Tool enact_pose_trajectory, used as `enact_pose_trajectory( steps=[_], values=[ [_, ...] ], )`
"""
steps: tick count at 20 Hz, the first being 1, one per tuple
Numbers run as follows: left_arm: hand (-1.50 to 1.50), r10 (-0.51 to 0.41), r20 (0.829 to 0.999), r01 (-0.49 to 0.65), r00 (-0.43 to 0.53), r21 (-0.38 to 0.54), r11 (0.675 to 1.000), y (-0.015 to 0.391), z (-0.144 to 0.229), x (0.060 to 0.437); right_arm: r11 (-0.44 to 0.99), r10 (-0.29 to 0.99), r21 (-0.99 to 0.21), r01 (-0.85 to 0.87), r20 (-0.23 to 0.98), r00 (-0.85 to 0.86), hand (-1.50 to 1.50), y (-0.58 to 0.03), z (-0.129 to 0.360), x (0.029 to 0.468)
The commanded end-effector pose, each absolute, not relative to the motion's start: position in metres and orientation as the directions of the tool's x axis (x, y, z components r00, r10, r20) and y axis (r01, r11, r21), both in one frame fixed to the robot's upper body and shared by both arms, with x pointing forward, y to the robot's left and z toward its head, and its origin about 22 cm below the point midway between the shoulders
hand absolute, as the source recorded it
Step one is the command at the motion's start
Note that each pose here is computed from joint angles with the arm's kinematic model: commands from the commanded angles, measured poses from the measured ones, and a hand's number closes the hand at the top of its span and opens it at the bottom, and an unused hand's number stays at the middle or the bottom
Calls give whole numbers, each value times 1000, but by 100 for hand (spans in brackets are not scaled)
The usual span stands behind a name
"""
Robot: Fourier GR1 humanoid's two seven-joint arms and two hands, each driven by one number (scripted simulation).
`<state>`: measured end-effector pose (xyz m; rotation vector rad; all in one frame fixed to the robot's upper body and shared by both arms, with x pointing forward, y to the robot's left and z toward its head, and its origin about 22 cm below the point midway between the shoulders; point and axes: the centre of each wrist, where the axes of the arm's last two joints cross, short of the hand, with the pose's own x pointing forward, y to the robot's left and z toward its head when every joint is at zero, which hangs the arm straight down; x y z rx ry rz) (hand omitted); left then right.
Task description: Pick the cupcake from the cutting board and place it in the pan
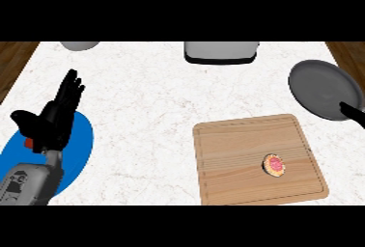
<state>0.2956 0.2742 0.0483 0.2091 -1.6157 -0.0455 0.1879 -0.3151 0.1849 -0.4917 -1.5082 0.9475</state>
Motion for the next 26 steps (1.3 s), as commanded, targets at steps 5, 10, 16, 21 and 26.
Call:
enact_pose_trajectory(
  steps=[5, 10, 16, 21, 26],
  values=[
    [0, -152, 987, -96, -42, 148, 984, 271, 56, 294, 537, 817, -800, -269, 572, -70, -150, -301, 166, 203],
    [0, -168, 985, -101, -42, 163, 981, 277, 28, 298, 514, 846, -823, -243, 533, -15, -150, -292, 146, 210],
    [0, -167, 985, -101, -40, 163, 981, 265, 45, 299, 486, 865, -815, -315, 501, 37, -150, -308, 120, 223],
    [0, -160, 987, -87, -34, 156, 984, 271, 44, 298, 484, 853, -793, -370, 521, -2, -150, -298, 101, 242],
    [0, -151, 987, -101, -45, 146, 984, 271, 60, 304, 428, 878, -799, -422, 479, -15, -150, -287, 82, 233]
  ],
)
